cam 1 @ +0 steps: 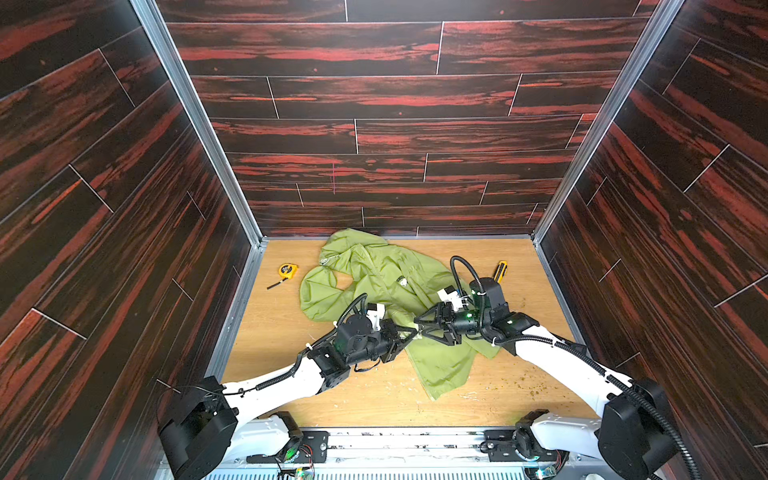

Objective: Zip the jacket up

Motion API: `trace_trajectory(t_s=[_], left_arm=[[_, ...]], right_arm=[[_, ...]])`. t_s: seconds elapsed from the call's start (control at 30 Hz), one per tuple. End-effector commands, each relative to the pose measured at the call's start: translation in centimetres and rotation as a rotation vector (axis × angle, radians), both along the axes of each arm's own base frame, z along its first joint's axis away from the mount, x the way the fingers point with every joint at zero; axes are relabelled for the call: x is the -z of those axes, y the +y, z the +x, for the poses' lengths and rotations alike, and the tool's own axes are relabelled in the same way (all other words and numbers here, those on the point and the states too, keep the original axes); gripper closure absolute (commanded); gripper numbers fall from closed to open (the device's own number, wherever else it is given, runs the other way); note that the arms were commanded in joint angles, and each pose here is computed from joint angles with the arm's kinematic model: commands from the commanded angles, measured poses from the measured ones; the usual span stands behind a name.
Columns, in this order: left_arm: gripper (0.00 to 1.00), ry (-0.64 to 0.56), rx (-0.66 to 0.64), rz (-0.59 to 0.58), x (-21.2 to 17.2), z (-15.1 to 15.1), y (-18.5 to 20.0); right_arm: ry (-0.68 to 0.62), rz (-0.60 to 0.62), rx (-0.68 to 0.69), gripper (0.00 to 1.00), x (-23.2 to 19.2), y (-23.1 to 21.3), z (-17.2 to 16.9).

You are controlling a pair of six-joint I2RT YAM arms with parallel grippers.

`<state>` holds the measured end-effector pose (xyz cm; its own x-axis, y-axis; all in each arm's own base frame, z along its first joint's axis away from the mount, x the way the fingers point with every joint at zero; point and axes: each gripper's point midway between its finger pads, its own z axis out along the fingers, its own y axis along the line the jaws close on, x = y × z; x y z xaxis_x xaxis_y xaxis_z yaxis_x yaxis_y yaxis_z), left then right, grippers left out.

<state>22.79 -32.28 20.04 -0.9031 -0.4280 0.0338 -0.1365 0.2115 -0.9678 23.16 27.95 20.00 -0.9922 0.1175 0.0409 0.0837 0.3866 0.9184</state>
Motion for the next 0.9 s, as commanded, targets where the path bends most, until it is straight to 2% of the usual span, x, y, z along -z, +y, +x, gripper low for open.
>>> trace_trajectory(t_s=[0.0,0.07,0.2,0.27,0.43,0.87], left_arm=[[1.0,-0.04,0.007,-0.053,-2.2,0.2,-0.3],[1.0,-0.042,0.006,-0.053,-2.2,0.3,-0.4],[1.0,-0.043,-0.01,-0.051,-2.1,0.6,-0.3],[1.0,-0.048,-0.026,-0.051,-2.1,0.9,-0.2],[1.0,-0.053,-0.046,-0.051,-2.0,1.2,0.0],[1.0,-0.008,0.014,-0.058,-1.0,1.0,-1.4]], right_arm=[[-0.024,0.032,-0.001,0.38,-1.2,0.2,0.3],[-0.028,0.028,-0.005,0.43,-1.3,0.2,0.1],[-0.019,0.024,-0.004,0.64,-1.1,-0.1,-0.2],[-0.016,0.025,-0.003,0.69,-1.1,-0.2,-0.5],[-0.019,0.02,-0.008,0.75,-1.2,-0.4,-1.0],[-0.097,0.027,-0.031,0.75,-3.0,0.1,0.0]])
